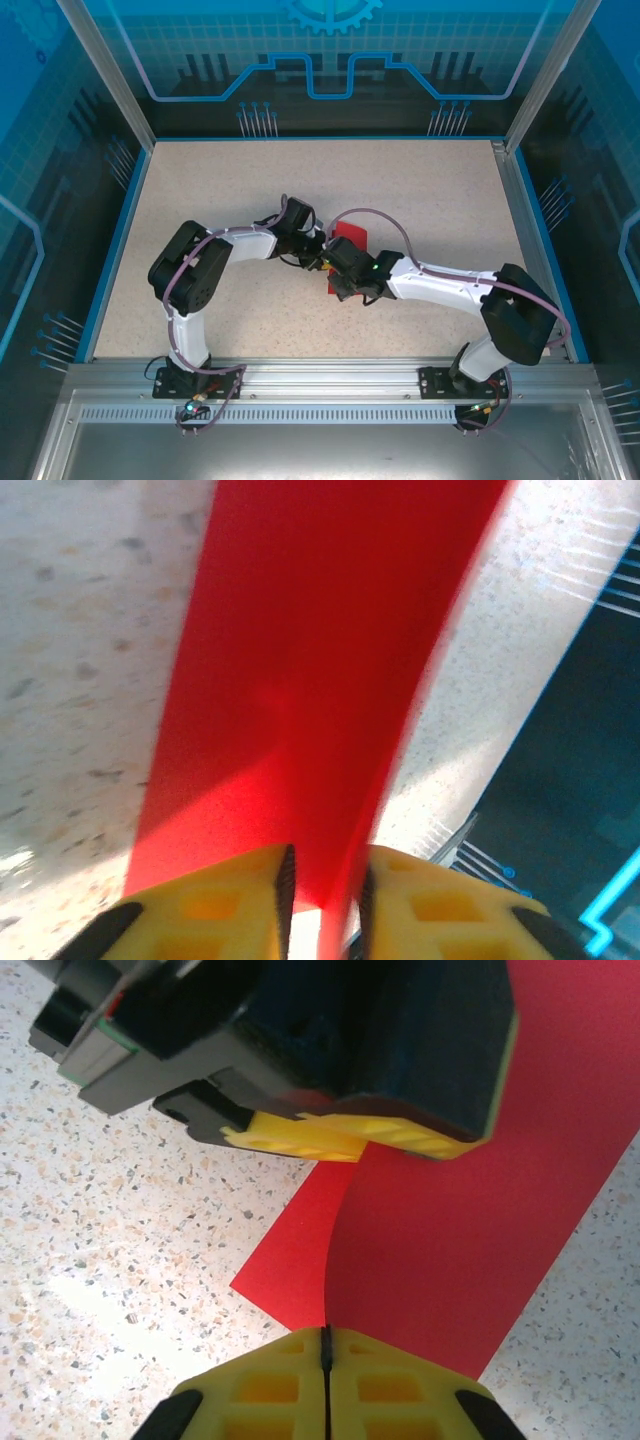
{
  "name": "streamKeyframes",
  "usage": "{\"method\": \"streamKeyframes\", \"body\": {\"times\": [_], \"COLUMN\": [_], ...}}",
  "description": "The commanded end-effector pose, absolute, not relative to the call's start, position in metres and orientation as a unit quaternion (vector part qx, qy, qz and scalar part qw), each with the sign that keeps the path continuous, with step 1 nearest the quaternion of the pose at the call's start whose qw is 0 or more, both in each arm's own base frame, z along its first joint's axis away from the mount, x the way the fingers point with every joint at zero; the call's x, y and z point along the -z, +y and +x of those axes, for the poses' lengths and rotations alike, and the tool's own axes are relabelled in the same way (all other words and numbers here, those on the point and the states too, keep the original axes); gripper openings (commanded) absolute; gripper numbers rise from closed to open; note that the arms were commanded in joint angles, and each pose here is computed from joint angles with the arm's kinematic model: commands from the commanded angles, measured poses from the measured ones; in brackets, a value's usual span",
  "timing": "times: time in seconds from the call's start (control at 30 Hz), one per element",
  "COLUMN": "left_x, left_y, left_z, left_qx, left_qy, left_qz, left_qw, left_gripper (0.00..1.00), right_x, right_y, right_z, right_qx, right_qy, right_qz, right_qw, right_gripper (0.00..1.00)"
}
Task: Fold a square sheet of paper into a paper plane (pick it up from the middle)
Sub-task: Fold the triangle a second time at the center of the table.
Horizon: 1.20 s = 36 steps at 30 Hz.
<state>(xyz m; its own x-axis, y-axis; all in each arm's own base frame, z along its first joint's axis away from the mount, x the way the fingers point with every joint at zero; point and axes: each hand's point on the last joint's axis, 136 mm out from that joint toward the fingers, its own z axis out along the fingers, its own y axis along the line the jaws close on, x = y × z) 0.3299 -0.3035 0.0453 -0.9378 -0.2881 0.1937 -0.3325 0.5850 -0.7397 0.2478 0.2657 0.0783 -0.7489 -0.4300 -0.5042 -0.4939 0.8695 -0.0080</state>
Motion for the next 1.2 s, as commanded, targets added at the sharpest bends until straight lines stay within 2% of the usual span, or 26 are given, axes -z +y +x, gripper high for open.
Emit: {"method": "streamKeyframes", "body": {"times": [0.0, 0.17, 0.33, 0.43, 0.57, 0.67, 1.0, 1.17], "left_x": [-0.061, -0.068, -0.072, -0.073, -0.065, -0.058, -0.033, -0.014], "left_y": [-0.288, -0.268, -0.258, -0.264, -0.282, -0.295, -0.318, -0.302], "left_z": [0.332, 0.326, 0.314, 0.304, 0.291, 0.285, 0.278, 0.279], "left_qx": [-0.387, -0.348, -0.33, -0.34, -0.349, -0.353, -0.35, -0.295], "left_qy": [-0.906, -0.919, -0.923, -0.921, -0.924, -0.925, -0.928, -0.944], "left_qz": [0.172, 0.182, 0.191, 0.183, 0.156, 0.141, 0.125, 0.144], "left_qw": [-0.004, -0.036, -0.05, -0.05, -0.023, -0.007, 0.031, 0.029], "left_gripper": [0.36, 0.57, 0.57, 0.48, 0.3, 0.22, 0.18, 0.12], "right_x": [-0.088, -0.094, -0.097, -0.096, -0.093, -0.088, -0.082, -0.08], "right_y": [0.262, 0.264, 0.253, 0.243, 0.233, 0.225, 0.218, 0.219], "right_z": [0.25, 0.254, 0.262, 0.266, 0.268, 0.268, 0.272, 0.272], "right_qx": [-0.118, -0.246, -0.284, -0.284, -0.283, -0.268, -0.253, -0.251], "right_qy": [0.932, 0.922, 0.918, 0.92, 0.924, 0.931, 0.939, 0.941], "right_qz": [-0.232, -0.212, -0.191, -0.18, -0.163, -0.154, -0.128, -0.126], "right_qw": [0.252, 0.212, 0.203, 0.202, 0.199, 0.194, 0.195, 0.191], "right_gripper": [0.05, 0.05, 0.05, 0.05, 0.06, 0.06, 0.08, 0.08]}}
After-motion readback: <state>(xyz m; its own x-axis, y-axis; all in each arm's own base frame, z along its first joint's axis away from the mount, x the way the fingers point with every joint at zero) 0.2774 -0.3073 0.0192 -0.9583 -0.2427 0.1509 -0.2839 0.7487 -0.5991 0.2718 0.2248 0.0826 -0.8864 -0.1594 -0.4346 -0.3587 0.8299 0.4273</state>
